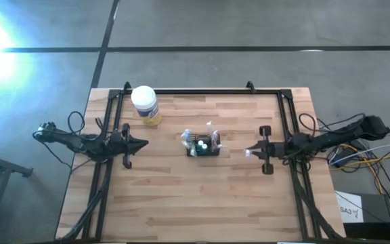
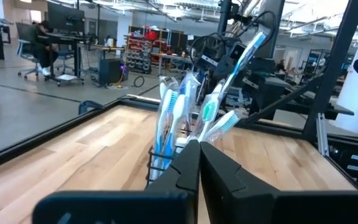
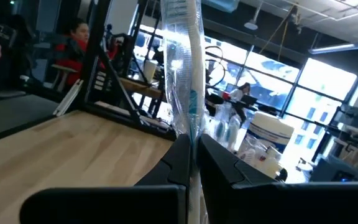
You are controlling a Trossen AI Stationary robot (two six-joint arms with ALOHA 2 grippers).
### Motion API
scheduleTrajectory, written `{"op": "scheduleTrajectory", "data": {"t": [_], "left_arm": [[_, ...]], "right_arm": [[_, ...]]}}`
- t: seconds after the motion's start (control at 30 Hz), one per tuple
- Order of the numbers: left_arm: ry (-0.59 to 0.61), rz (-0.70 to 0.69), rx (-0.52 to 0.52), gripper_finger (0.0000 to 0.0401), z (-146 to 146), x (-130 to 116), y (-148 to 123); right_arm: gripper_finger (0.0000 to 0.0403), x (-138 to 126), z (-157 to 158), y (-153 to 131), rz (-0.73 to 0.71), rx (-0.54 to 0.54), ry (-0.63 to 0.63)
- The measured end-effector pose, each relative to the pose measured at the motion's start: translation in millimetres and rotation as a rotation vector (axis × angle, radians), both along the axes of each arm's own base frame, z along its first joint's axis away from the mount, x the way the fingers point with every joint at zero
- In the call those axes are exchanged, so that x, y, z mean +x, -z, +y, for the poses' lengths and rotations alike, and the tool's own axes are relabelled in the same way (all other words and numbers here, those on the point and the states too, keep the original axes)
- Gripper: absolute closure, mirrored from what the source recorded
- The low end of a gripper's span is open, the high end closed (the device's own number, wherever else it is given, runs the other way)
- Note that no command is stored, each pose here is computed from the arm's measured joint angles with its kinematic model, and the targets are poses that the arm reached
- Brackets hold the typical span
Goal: Pick & Place toothbrushing station
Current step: Put the blue toothbrush into the black wire organizer
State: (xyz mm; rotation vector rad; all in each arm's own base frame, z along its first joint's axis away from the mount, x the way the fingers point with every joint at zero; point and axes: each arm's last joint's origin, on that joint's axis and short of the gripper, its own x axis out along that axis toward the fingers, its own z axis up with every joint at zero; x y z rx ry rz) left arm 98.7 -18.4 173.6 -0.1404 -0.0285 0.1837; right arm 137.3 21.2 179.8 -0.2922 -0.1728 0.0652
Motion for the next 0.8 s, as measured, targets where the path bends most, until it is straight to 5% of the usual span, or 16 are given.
{"op": "scheduleTrajectory", "data": {"t": [0.47, 0.8], "left_arm": [[0.142, 0.003, 0.165, 0.0397, -4, 0, -1], [0.145, -0.003, 0.187, 0.0399, -4, 0, -2]], "right_arm": [[0.0390, -1, -17, -4, -0.034, 0.011, -0.034], [0.0390, -3, -37, -10, -0.081, 0.087, -0.022]]}}
